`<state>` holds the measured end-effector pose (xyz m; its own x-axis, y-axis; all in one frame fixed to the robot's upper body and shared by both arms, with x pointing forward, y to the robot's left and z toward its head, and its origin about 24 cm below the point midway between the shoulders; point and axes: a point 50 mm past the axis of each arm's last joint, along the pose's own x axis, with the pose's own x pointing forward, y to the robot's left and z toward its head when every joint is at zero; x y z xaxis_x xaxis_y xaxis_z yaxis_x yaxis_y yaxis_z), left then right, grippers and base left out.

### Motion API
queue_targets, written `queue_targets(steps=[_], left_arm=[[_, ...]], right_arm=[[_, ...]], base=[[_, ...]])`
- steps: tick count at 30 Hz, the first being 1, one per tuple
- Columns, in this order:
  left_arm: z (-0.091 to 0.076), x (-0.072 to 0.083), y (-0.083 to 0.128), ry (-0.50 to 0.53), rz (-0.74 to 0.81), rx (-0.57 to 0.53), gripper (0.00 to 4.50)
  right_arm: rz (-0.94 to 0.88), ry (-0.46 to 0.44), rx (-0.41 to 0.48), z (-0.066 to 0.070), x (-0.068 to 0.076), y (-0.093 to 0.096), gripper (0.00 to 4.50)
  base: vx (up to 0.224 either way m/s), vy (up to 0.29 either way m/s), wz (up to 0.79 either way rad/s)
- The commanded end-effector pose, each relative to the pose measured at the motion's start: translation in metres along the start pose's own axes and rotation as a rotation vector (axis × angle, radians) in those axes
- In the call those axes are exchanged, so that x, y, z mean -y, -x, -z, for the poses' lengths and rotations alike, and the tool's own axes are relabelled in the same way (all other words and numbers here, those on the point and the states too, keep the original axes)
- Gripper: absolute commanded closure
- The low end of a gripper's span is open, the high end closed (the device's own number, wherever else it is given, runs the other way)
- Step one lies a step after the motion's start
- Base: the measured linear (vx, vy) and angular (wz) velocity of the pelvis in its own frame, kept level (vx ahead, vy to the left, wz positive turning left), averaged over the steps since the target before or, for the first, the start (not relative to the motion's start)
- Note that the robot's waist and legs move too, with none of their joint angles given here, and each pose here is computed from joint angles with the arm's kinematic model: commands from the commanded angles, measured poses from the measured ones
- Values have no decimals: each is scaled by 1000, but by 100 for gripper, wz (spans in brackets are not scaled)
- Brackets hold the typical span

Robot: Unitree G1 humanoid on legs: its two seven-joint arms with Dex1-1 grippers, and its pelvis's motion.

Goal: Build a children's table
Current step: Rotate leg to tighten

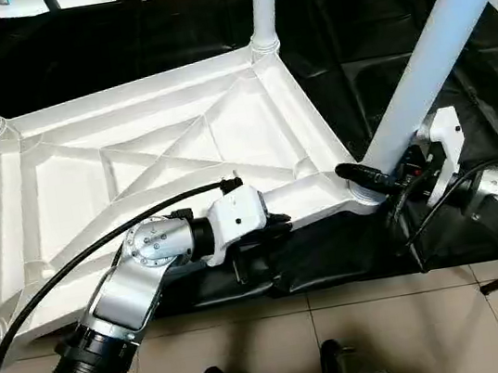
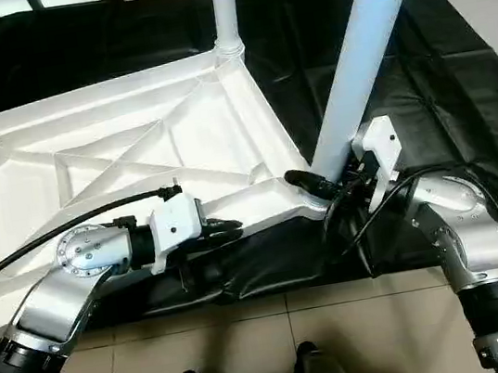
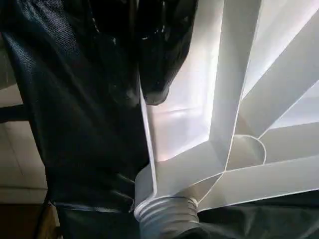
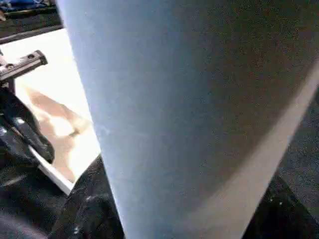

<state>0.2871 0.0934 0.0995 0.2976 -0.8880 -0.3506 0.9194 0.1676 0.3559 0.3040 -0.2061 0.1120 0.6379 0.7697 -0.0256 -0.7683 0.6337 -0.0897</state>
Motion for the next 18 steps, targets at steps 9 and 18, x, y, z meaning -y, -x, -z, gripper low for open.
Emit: queue_targets(steps=[9,18], left_arm=[[6,6,-40,70,-92,-133,450],[-9,-1,-64,45,-140,-133,450]], right_arm=[[855,-205,-37,38,33,-15,254],[831,-282,-23,41,18,-62,254]], base=[[0,0,0],[0,0,0]])
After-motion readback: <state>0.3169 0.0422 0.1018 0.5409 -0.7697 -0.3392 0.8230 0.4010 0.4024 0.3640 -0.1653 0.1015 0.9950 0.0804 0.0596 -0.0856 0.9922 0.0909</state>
